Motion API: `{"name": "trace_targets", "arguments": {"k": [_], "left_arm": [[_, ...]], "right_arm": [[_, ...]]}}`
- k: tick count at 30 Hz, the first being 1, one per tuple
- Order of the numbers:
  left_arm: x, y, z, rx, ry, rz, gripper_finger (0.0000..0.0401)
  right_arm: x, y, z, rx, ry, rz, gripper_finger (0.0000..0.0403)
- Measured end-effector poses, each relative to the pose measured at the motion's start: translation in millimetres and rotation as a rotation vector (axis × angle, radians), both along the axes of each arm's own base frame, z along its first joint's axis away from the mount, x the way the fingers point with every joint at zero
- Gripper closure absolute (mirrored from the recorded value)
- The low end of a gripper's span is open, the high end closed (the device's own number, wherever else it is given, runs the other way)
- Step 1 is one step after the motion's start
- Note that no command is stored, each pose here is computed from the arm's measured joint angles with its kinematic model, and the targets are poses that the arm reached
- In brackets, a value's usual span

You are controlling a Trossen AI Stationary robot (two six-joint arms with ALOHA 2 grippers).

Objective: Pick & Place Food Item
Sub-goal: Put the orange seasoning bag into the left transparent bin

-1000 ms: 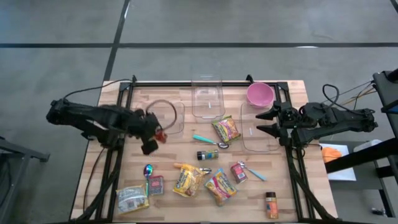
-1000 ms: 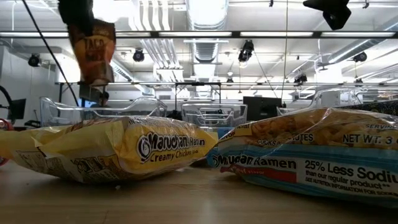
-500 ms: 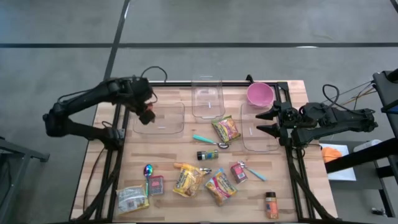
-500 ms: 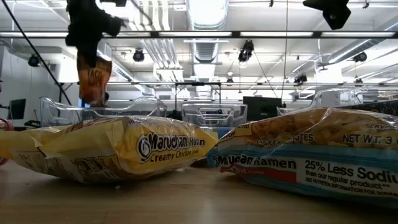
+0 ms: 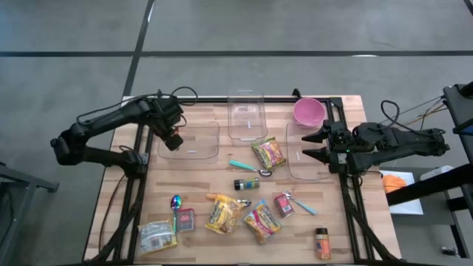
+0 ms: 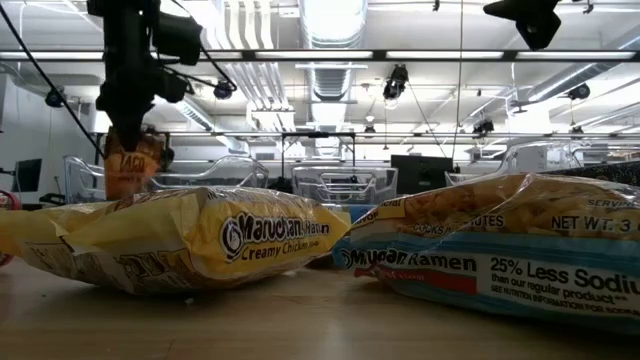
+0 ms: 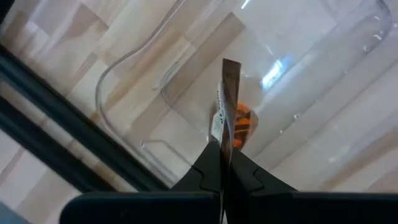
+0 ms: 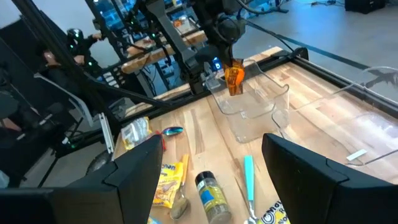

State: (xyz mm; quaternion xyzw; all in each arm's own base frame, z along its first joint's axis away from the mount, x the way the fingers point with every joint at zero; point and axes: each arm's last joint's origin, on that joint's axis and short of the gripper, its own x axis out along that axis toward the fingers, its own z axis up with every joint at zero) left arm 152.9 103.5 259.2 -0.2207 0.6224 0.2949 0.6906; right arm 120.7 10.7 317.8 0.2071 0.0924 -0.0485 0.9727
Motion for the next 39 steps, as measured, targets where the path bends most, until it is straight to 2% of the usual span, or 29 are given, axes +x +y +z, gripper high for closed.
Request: {"name": "trace_targets", "arguments": {"k": [8,14,39], "left_arm": [[2,2,-19,0.024,-0.025,0.028,0.0401],[1,4,-21,0.094,0.014,0.041,0.0401],[-1,3,-36,0.079,0.024,0.035,0.0401]], "right_arm": [[17,2,-7,-0.008,0.057,0.0,0.0131],[25,3,-5,-0.038,0.033,0.008,0.0131],[25,3,-5,-0.061,0.027,0.015,0.0131]]}}
